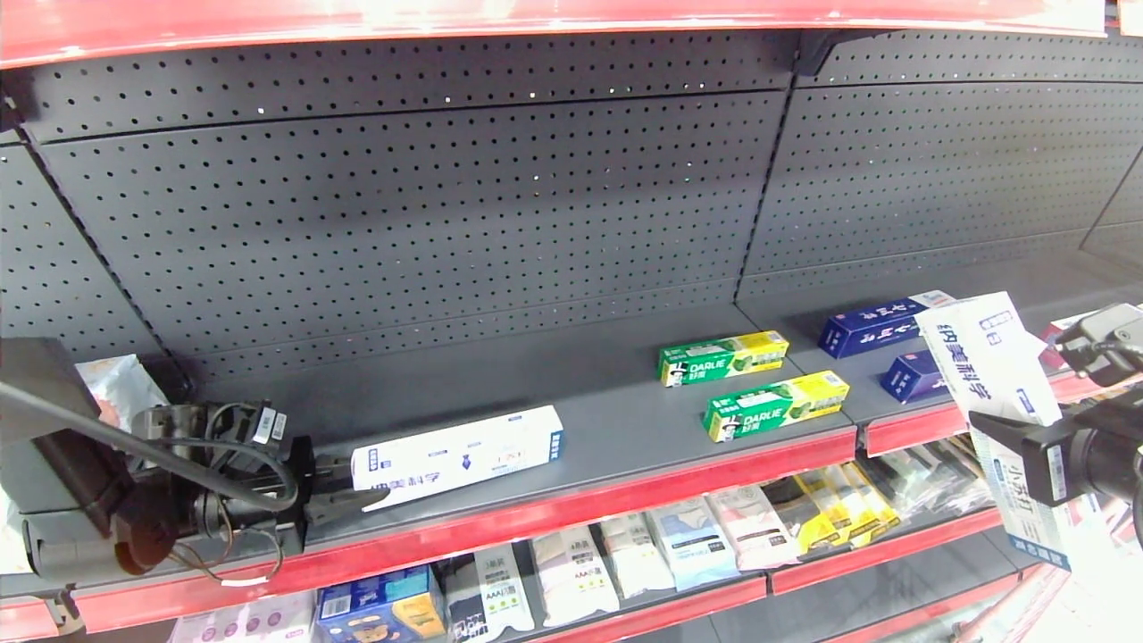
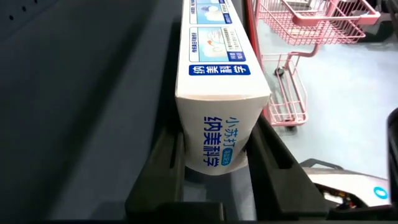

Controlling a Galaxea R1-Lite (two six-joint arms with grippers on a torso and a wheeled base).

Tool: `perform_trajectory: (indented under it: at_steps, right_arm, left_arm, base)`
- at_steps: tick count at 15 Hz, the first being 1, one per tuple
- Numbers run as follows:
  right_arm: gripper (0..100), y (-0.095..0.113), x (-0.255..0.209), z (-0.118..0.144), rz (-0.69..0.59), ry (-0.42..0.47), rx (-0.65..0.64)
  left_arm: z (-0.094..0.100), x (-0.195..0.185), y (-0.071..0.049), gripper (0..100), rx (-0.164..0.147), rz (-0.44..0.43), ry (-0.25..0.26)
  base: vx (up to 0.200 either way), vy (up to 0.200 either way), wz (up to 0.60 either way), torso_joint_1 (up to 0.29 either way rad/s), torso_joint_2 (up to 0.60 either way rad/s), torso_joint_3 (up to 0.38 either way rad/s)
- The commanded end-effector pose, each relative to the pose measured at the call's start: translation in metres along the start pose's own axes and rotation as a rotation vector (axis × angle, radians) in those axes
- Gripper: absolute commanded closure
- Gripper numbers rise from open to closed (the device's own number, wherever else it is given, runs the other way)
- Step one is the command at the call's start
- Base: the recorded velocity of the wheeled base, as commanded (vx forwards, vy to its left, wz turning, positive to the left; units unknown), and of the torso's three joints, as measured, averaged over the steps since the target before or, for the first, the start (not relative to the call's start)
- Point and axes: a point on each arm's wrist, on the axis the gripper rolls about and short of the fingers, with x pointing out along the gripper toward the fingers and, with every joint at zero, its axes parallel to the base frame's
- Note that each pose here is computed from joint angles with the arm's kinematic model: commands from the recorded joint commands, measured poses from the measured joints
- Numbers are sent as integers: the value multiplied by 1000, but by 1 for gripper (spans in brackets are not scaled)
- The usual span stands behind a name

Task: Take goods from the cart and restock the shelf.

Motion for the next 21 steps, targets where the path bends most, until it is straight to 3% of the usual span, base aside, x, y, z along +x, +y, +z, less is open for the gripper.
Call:
perform_trajectory:
  at_steps: [1, 10, 21]
  right_arm:
    - [100, 0, 0, 0, 0, -2, 1]
    - [100, 0, 2, 0, 4, 5, 1]
    - [100, 0, 2, 0, -5, 7, -2]
  left_arm:
    - [-17, 3, 3, 100, -8, -10, -11]
    - [-14, 5, 11, 100, -10, -56, -61]
    - [-11, 6, 10, 100, -12, -62, -63]
  base:
    - [0, 0, 0, 0, 0, 0]
    - [0, 0, 0, 0, 0, 0]
    - [0, 0, 0, 0, 0, 0]
